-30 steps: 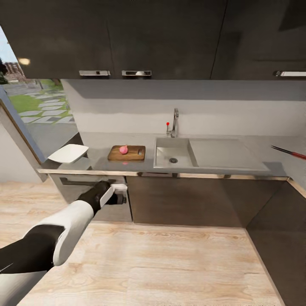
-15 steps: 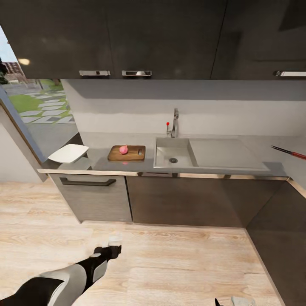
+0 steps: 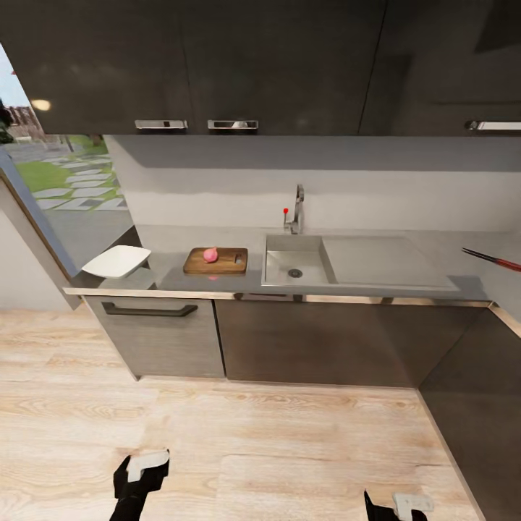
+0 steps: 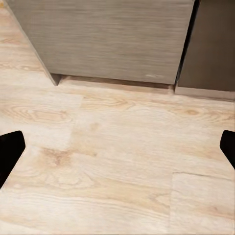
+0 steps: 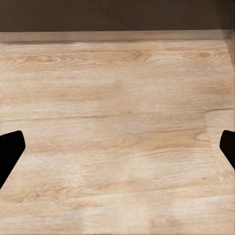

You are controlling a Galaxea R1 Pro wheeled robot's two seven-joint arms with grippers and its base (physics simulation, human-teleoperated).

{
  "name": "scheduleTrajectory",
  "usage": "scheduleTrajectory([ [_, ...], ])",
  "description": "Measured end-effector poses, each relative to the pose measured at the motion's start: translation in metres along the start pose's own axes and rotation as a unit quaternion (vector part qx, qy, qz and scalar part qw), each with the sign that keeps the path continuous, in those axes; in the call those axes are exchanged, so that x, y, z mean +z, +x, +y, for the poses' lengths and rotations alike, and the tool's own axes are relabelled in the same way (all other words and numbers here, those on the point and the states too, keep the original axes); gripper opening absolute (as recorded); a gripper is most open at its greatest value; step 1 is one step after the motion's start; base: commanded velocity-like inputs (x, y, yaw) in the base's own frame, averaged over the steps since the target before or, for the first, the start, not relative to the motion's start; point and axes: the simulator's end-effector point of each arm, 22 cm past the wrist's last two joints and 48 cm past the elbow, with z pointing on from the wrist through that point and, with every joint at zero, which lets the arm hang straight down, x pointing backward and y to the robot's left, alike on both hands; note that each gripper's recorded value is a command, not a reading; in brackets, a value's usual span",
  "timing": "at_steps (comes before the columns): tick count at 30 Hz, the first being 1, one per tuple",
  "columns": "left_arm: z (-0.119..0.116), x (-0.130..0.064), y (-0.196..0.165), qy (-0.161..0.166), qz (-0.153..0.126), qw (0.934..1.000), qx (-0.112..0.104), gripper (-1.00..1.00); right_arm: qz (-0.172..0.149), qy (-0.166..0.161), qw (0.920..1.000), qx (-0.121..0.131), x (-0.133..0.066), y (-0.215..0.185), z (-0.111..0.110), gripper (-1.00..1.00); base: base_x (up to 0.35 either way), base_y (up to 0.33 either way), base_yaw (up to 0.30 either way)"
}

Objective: In the kitchen, take the Vidalia onion out of the sink, dice it on the chopping board with the paring knife, put the diced onion into the bowl on the countertop, then place both the paring knife and the chopping board into the sink.

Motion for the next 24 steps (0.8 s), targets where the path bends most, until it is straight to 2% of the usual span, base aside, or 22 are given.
scheduleTrajectory([
  [5, 0.0085, 0.0006, 0.0, -0.005, 0.0, 1.0, 0.004, 1.0, -0.003, 0.001, 1.0, 0.0, -0.0036, 0.0067, 0.0003, 1.0, 0.0, 0.0, 0.0],
  [12, 0.0105, 0.0007, 0.0074, -0.006, 0.017, 0.9998, 0.007, 1.0, -0.006, 0.003, 1.0, 0.001, -0.0044, 0.0073, -0.0014, 1.0, 0.0, 0.0, 0.0],
  [24, 0.0108, 0.0004, 0.009, -0.006, 0.02, 0.9998, 0.007, 1.0, -0.011, 0.005, 0.9999, 0.001, -0.0041, 0.0045, -0.0022, 1.0, 0.0, 0.0, 0.0],
])
